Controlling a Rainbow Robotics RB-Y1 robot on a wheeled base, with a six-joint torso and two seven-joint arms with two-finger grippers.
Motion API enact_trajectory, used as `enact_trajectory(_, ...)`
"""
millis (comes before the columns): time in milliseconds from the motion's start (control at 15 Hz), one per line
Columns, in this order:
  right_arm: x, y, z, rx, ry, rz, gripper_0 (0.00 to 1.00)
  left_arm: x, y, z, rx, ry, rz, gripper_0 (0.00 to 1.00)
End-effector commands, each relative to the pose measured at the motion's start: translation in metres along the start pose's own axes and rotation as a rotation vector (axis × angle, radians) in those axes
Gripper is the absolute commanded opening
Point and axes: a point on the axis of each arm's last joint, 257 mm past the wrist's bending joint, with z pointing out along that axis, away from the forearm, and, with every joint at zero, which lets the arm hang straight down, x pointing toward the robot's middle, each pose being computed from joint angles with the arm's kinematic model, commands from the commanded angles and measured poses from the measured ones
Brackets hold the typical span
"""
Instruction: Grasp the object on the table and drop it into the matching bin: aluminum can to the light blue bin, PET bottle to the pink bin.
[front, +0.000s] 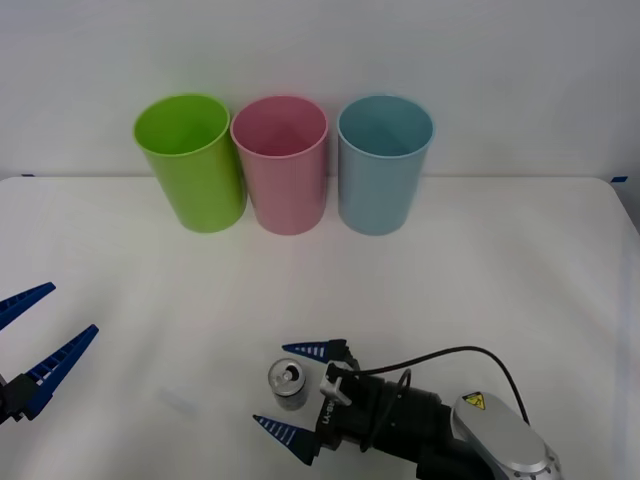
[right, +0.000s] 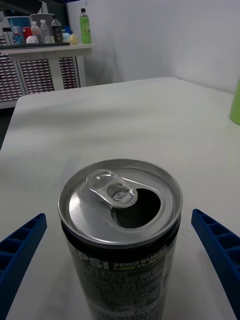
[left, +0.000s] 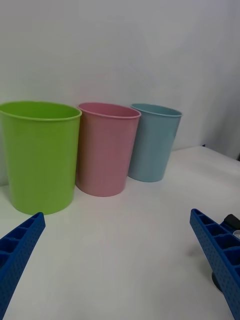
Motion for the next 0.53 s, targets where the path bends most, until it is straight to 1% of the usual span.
enact_trajectory(67, 0.0003, -0.0019, 0.0007, 0.009, 0.002, -0.003, 1.0, 0.0, 0.0, 0.0, 0.0, 0.0, 0.0, 1.0)
enact_trajectory(133, 0.0009, -0.0018, 0.0005, 0.01, 0.003, -0.006, 1.0, 0.0, 0.0, 0.0, 0.0, 0.0, 0.0, 1.0)
enact_trajectory(200, 0.0003, -0.0019, 0.0007, 0.009, 0.002, -0.012, 0.6, 0.0, 0.0, 0.0, 0.0, 0.0, 0.0, 1.0)
enact_trajectory(267, -0.0004, 0.0002, 0.001, 0.002, -0.001, -0.023, 0.05, 0.0, 0.0, 0.0, 0.0, 0.0, 0.0, 1.0)
enact_trajectory(333, -0.0012, 0.001, 0.0019, 0.001, -0.003, -0.026, 0.0, 0.0, 0.0, 0.0, 0.0, 0.0, 0.0, 1.0)
enact_trajectory(533, -0.0013, 0.0029, 0.0035, -0.001, -0.003, -0.03, 0.0, 0.0, 0.0, 0.0, 0.0, 0.0, 0.0, 1.0)
